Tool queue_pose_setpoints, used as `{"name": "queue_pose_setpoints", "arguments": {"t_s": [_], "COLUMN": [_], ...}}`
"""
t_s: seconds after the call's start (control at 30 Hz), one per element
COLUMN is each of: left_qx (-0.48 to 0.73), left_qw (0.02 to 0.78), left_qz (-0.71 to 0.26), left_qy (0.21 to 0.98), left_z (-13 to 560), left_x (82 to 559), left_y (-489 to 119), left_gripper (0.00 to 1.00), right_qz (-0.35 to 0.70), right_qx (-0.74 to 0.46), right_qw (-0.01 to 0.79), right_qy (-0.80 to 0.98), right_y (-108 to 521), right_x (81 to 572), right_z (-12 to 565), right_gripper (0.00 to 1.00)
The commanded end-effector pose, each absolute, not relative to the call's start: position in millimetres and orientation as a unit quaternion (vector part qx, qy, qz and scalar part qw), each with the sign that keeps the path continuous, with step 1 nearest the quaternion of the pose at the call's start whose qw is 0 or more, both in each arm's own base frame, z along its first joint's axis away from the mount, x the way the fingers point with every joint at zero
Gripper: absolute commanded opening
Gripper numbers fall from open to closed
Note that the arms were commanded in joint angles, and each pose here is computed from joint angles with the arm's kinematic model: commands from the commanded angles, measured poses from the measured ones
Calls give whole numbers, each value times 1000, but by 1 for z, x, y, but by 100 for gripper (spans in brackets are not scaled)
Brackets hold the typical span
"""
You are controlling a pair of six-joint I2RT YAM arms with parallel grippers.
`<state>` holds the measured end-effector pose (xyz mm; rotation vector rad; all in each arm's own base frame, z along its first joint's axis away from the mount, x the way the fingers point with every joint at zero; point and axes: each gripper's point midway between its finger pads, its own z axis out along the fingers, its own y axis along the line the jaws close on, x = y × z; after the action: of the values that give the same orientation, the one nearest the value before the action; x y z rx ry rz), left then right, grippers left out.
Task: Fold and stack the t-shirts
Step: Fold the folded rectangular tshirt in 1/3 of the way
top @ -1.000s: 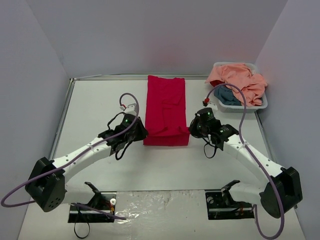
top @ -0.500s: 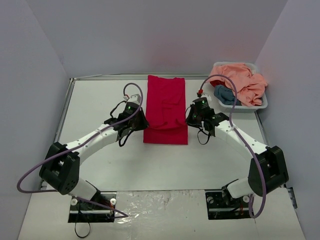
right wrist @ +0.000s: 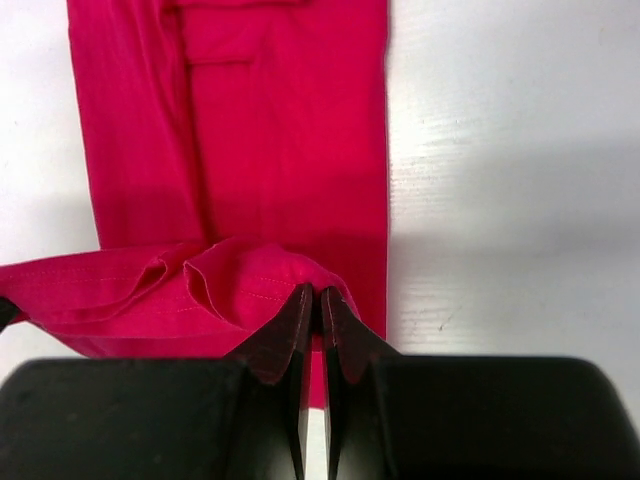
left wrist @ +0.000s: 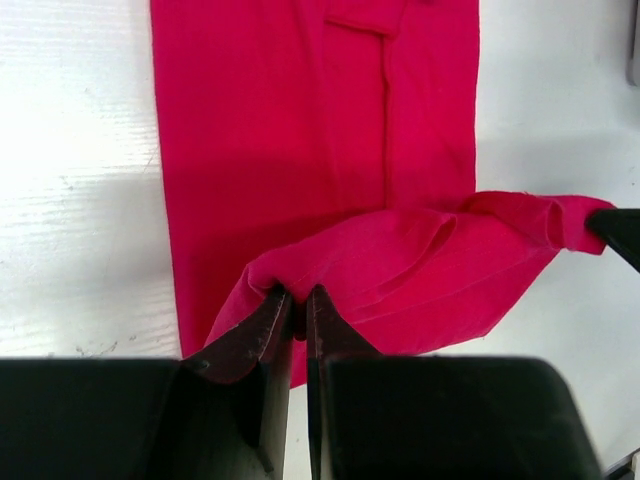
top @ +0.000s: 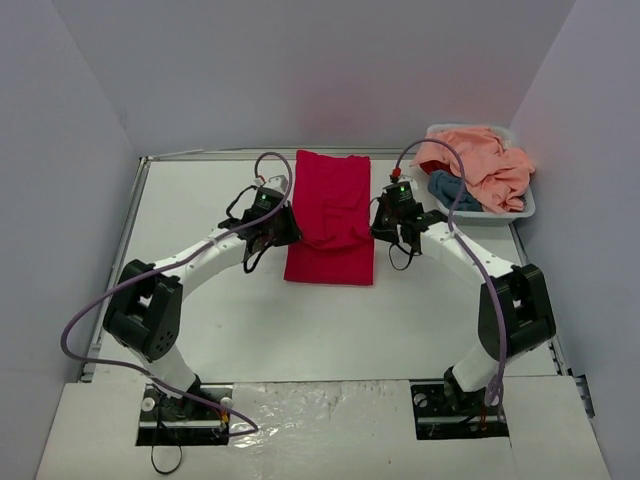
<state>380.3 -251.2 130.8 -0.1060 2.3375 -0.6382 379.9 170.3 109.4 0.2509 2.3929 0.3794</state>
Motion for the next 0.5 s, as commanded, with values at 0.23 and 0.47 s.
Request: {"name": "queue_pose_setpoints", "arguments": {"t_s": [0.23,0.47], "left_qx": [-28,-27], "left_qw": [391,385], "left_qz": [-265,-266], "left_qy": [881,883], "left_z": [170,161], "left_x": [419,437], "left_y": [-257,-256], "left_gripper": [2,2], "right_qz": [164,165], "right_qx": [85,83], "right_qw": [371,368], "right_qy": [910,911], "right_y": [178,179], "right_x": [425,442], "right_z": [127,122], "right_gripper": [0,0]}}
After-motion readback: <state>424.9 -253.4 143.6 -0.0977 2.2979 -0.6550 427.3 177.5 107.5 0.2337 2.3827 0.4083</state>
